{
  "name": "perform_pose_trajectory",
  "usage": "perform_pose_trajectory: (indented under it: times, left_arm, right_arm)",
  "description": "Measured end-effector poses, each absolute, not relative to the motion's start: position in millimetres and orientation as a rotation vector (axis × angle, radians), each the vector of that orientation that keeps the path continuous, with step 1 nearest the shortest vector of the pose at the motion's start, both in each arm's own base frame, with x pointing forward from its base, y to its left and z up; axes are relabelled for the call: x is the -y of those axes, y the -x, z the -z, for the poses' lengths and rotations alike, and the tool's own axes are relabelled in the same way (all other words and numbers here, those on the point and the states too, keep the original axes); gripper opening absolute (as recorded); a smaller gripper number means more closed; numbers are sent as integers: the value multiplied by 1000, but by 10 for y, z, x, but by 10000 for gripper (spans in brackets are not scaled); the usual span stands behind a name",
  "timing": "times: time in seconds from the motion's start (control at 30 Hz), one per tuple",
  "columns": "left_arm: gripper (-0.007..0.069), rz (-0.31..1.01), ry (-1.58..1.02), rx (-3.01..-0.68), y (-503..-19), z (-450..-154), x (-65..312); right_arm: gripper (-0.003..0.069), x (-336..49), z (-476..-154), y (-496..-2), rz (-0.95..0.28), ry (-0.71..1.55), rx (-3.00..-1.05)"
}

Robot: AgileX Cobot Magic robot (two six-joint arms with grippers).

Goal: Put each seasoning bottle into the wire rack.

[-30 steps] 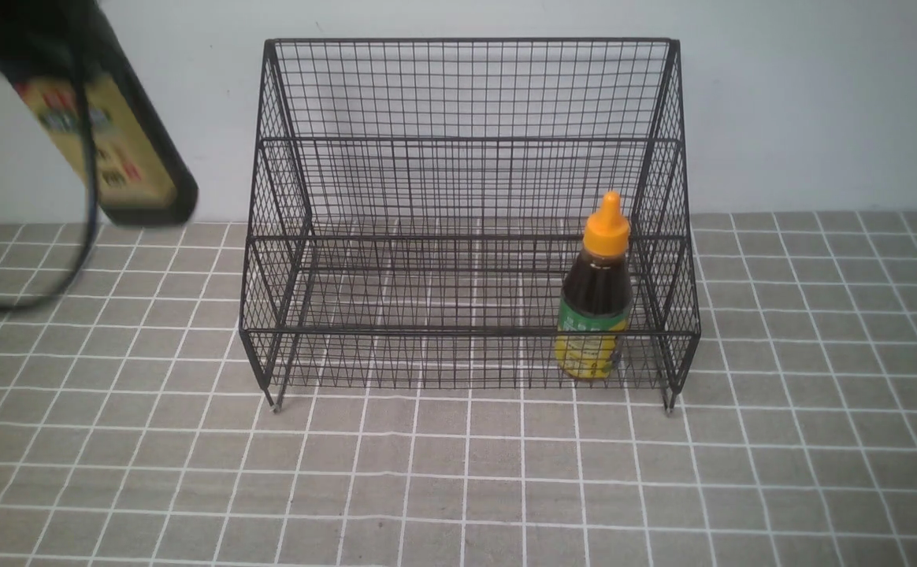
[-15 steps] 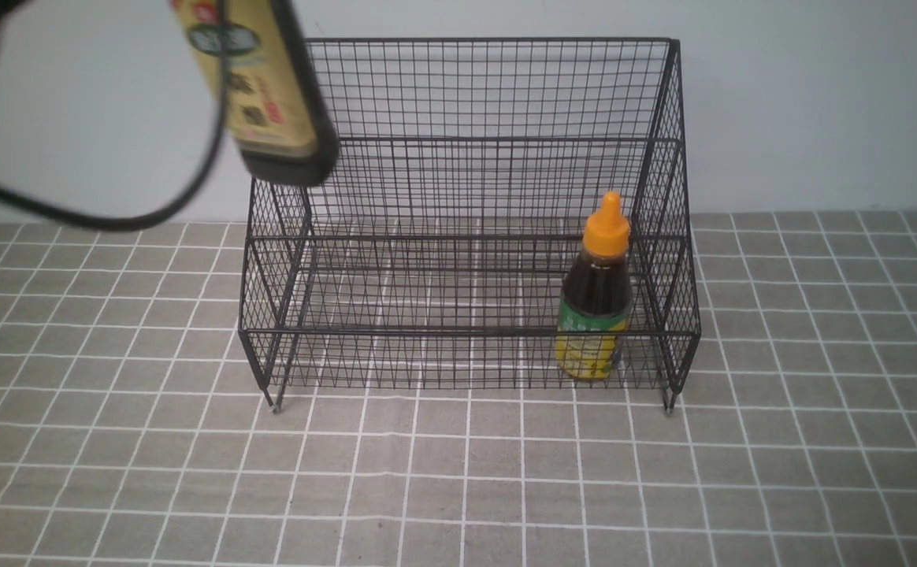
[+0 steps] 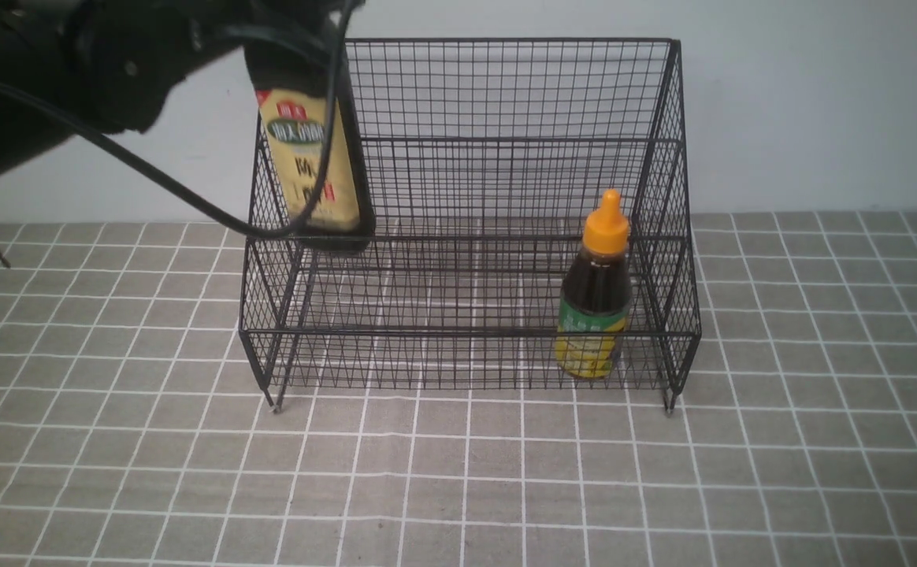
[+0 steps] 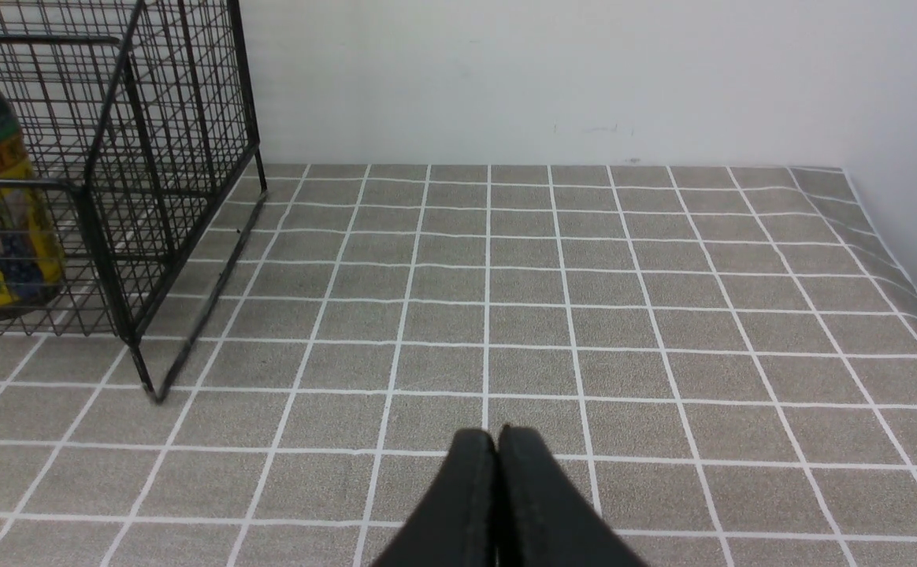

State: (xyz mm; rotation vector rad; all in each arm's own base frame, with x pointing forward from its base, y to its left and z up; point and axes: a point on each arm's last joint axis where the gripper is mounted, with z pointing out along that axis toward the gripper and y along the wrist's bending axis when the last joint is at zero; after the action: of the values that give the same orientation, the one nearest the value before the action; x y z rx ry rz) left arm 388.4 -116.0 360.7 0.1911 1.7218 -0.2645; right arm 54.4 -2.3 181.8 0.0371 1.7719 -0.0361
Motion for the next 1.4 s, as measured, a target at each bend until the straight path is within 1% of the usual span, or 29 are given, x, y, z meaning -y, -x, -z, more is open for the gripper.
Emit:
perform_pose_trajectory:
  times: [0.13,0.27,0.37,0.4,0.5,0.6,0.67,0.77,0.8,0.83,0.87,0.9,0.93,1.0,1.17,1.2,1.3,1.4]
  left_arm:
    - [304,233,-229,-1788,-3927,-3470,1173]
    - [304,226,-239,-1819,-3947,-3403,1180]
    - [304,220,-246,-1880,-3963,-3306,1185]
    - [304,215,-253,-1926,-3972,-3233,1188]
    - [304,210,-259,-1963,-3982,-3168,1192]
    - [308,209,-260,-1968,-3981,-3166,1191]
    - [342,209,-260,-1970,-3981,-3168,1191]
    - [428,210,-259,-1963,-3976,-3197,1190]
    - [486,211,-259,-1957,-3967,-3222,1187]
    - [512,211,-258,-1955,-3965,-3232,1187]
    - [512,211,-258,-1955,-3965,-3232,1187]
    - [546,211,-258,-1951,-3958,-3247,1184]
    - [557,211,-258,-1950,-3952,-3255,1183]
    - [565,212,-257,-1945,-3940,-3280,1179]
    - [573,217,-251,-1898,-3827,-3493,1146]
    - [573,221,-248,-1869,-3737,-3639,1119]
    - [569,221,-248,-1870,-3619,-3772,1084]
    - [489,214,-260,-1947,-3383,-3918,1015]
  right_arm:
    - [-13,23,-1818,-544,36,-37,-1772]
    - [-13,23,-1818,-544,35,-38,-1772]
    - [-13,23,-1818,-544,35,-38,-1772]
    - [-13,23,-1818,-544,35,-38,-1772]
    - [-13,23,-1818,-544,35,-38,-1772]
    - [-13,23,-1818,-544,29,-46,-1772]
    - [-13,23,-1818,-544,27,-48,-1772]
    - [-13,23,-1818,-544,27,-48,-1772]
    - [-13,23,-1818,-544,27,-48,-1772]
    - [-13,23,-1818,-544,27,-48,-1772]
    - [-13,23,-1818,-544,27,-48,-1772]
    - [-13,23,-1818,-544,27,-48,-1772]
    - [-13,23,-1818,-544,27,-48,-1772]
    - [-13,23,-1818,-544,26,-49,-1772]
    - [-13,23,-1818,-544,25,-50,-1772]
    - [-13,23,-1818,-544,25,-51,-1771]
    - [-13,23,-1818,-544,25,-51,-1771]
    - [-13,23,-1818,-544,25,-51,-1771]
